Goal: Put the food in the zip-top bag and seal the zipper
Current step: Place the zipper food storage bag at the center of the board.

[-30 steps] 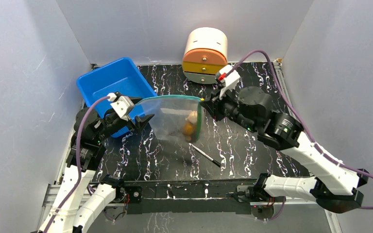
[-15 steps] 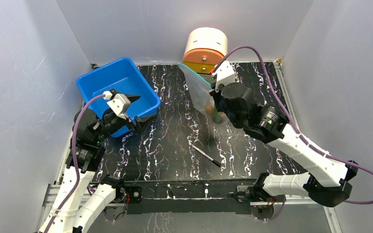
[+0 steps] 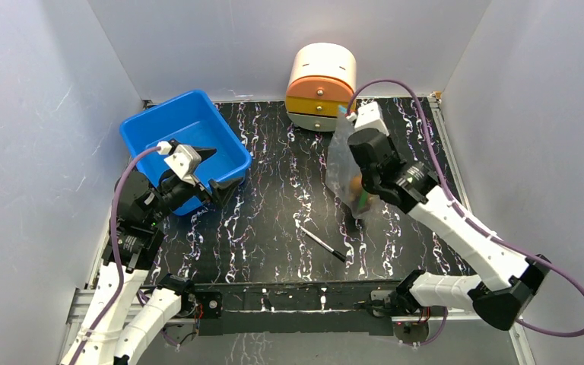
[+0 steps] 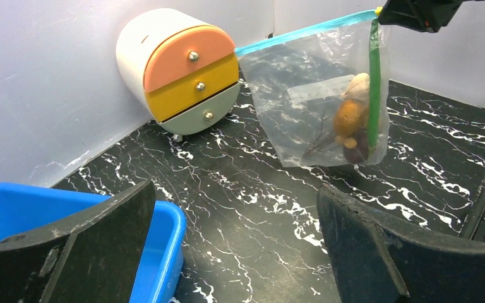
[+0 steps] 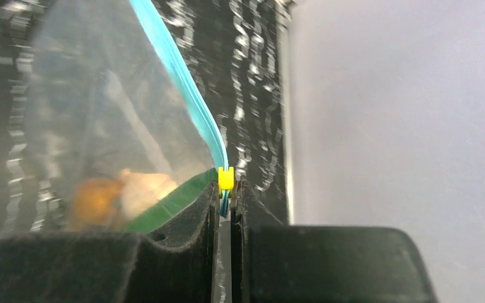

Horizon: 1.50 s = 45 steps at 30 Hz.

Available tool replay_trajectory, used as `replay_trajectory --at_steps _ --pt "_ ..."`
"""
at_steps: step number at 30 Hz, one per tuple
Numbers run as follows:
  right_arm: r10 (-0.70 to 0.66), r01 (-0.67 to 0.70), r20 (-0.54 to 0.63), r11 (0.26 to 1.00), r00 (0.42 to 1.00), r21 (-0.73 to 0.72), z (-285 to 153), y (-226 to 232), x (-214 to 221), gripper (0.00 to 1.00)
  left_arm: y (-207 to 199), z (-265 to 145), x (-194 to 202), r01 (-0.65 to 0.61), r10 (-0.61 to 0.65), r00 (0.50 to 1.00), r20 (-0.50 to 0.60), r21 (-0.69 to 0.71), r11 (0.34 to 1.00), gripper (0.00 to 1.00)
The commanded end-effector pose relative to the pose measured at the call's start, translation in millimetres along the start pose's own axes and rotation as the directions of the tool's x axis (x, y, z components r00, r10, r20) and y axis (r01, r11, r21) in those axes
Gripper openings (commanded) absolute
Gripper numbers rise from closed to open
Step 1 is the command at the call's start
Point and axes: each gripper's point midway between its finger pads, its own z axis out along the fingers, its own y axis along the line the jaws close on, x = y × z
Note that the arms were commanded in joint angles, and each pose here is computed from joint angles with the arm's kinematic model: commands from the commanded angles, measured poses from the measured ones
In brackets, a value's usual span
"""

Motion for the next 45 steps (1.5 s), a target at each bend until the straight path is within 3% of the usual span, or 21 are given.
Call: replay_trajectory --at_steps 1,7,13,16,21,30,36,45 --pt "0.012 0.017 -0.128 0.974 0.992 0.225 27 -54 24 0.00 6 -2 -9 -0.001 0.003 0.999 0.036 -0.041 0.999 0.98" --pt "0.070 -0.005 -0.153 0.921 0.986 0.389 29 -90 17 0.00 2 -1 -15 0.006 -0.005 0.998 0.063 -0.021 1.000 0.98" --pt "0.079 -0.019 -0.151 0.931 0.985 0.363 46 -74 13 0.00 5 -4 -14 -0.008 0.010 0.998 0.057 -0.041 0.999 0.98" --pt "0.058 -0.007 -0.174 0.960 0.983 0.279 66 -43 30 0.00 6 -4 -12 -0.021 0.024 0.998 0.058 -0.047 0.999 0.98" --pt "0.136 -0.133 -0.160 0.991 0.978 0.030 84 32 37 0.02 9 -3 -12 -0.035 0.038 0.998 0.049 -0.059 0.998 0.98" --pt "0.242 -0.284 -0.171 0.912 0.955 -0.296 71 121 41 0.07 10 -7 -7 -0.041 0.044 0.999 0.028 -0.071 0.997 0.98" --pt "0.333 -0.370 -0.162 0.821 0.929 -0.434 53 139 24 0.26 8 -5 -3 -0.038 0.039 0.999 0.026 -0.059 0.998 0.98" --pt "0.402 -0.401 -0.113 0.763 0.909 -0.508 21 120 -8 0.53 14 2 24 0.071 -0.074 0.997 -0.034 -0.092 0.993 0.98"
